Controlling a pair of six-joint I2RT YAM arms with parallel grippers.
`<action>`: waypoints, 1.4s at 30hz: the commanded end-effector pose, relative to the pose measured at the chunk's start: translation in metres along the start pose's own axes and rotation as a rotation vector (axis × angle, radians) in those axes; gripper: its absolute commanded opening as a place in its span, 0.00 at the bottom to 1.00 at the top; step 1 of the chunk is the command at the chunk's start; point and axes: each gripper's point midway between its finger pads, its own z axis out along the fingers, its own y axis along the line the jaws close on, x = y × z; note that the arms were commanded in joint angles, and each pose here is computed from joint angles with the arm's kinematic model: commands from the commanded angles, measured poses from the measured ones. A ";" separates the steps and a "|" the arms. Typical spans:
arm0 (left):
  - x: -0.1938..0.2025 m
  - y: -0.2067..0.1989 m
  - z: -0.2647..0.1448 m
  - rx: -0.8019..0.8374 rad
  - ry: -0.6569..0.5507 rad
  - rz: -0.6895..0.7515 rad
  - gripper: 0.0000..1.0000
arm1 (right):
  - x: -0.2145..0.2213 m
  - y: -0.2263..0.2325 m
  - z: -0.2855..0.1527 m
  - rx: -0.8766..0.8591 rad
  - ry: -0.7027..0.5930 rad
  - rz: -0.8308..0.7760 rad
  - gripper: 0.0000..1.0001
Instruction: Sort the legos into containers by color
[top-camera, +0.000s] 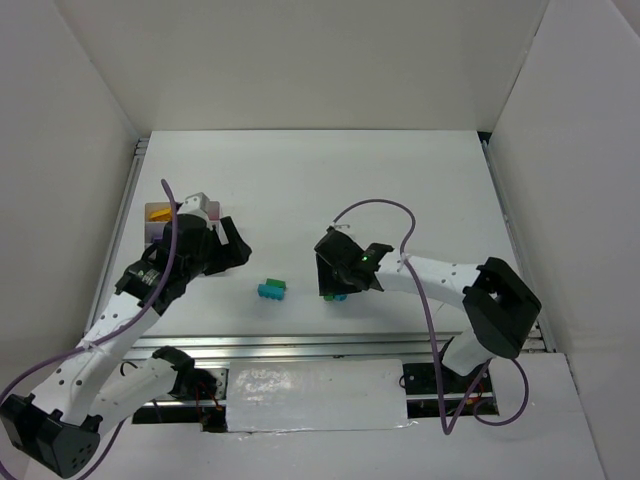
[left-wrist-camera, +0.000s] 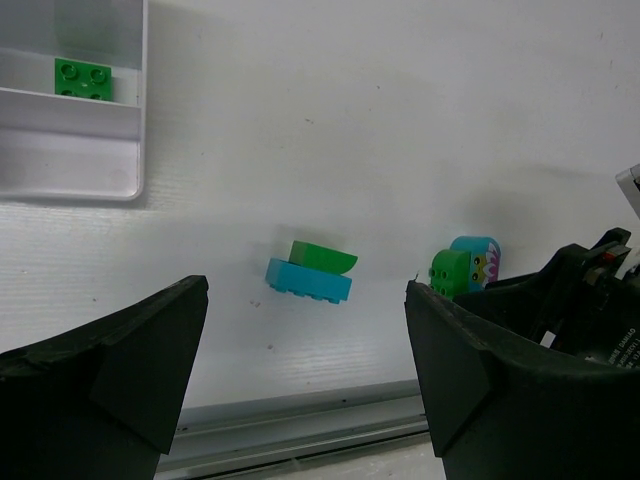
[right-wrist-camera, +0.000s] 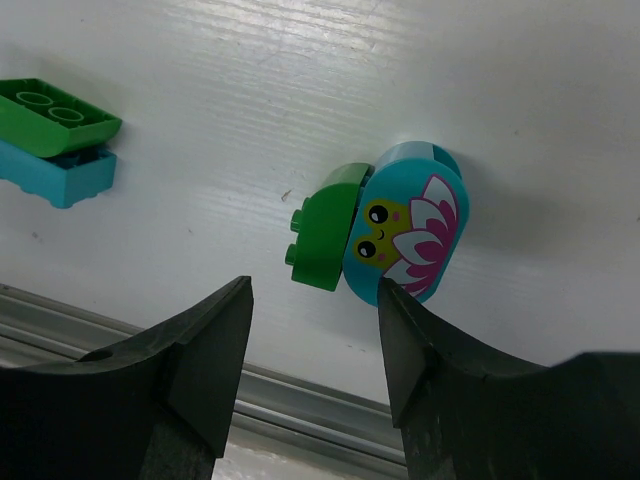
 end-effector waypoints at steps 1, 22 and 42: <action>0.000 -0.003 0.000 0.024 -0.002 0.026 0.92 | -0.012 0.019 -0.003 -0.044 -0.029 0.011 0.60; 0.002 -0.004 0.000 0.035 0.002 0.024 0.93 | 0.004 0.025 0.022 -0.003 0.025 -0.014 0.52; 0.002 0.000 0.000 0.012 -0.003 0.017 0.93 | -0.020 0.030 -0.003 -0.019 -0.051 0.018 0.68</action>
